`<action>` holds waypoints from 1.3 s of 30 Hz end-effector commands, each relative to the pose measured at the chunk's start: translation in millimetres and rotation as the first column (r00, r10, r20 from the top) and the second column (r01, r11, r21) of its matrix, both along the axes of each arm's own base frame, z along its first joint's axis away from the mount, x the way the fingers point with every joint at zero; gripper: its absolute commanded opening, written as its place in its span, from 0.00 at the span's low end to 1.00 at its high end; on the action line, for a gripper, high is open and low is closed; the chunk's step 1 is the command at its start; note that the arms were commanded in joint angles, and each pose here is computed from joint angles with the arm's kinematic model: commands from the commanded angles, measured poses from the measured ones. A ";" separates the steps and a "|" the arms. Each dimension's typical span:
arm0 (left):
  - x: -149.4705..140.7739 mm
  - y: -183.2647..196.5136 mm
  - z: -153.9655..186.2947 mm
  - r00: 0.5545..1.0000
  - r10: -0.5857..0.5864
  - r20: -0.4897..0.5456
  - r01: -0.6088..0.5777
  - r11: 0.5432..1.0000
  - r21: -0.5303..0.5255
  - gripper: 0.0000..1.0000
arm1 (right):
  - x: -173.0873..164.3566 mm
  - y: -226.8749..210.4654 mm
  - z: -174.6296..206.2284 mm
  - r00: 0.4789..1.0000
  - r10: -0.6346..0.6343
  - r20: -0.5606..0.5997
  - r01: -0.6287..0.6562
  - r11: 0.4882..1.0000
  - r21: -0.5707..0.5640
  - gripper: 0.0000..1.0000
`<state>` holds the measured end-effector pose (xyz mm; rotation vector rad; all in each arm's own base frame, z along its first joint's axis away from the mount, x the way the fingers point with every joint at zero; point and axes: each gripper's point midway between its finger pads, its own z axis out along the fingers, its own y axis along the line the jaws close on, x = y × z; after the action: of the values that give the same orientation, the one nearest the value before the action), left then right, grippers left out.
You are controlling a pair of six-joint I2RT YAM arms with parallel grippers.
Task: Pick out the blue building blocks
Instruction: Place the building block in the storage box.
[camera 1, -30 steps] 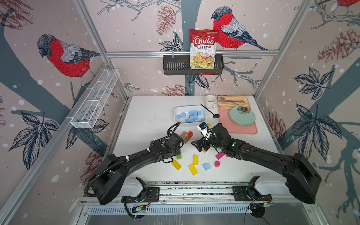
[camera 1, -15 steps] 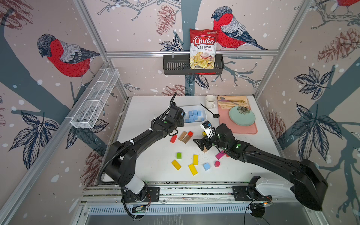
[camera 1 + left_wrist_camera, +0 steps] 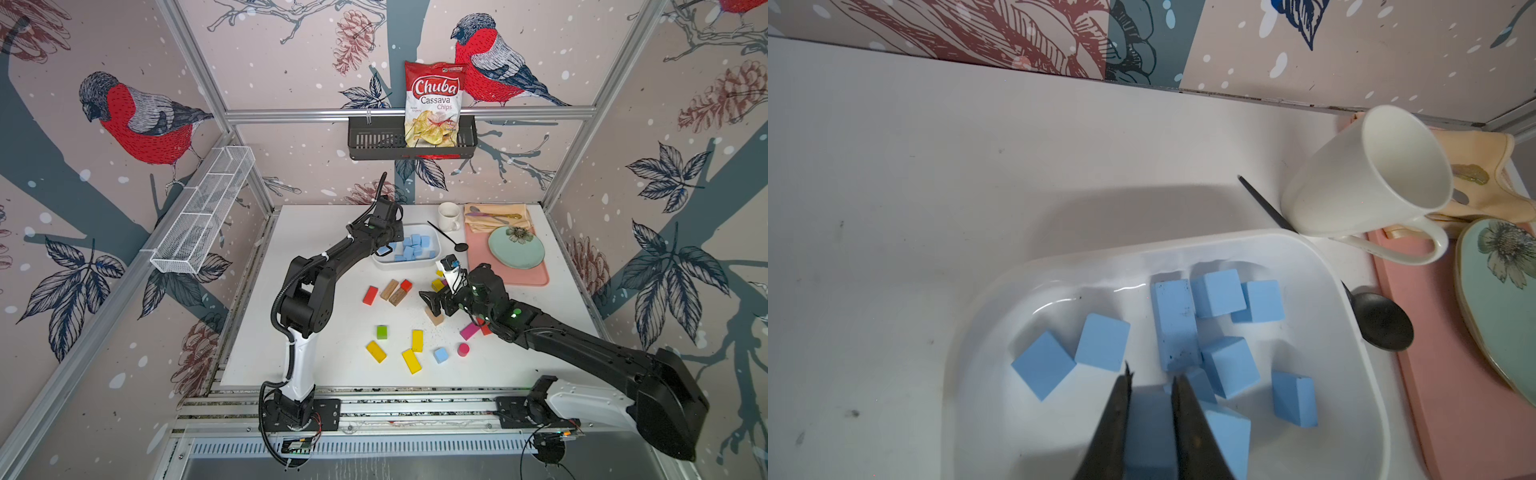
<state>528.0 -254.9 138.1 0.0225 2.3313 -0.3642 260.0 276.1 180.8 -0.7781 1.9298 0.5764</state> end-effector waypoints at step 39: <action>41.1 -40.2 -55.4 0.987 -0.124 -0.103 0.114 0.988 -0.101 0.43 | 4.0 -8.5 -4.8 0.998 -0.055 -0.018 0.055 0.998 0.001 0.99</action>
<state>566.6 -292.9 69.2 0.0868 2.4519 -0.5231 262.4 268.9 176.1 -0.7390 1.9557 0.5591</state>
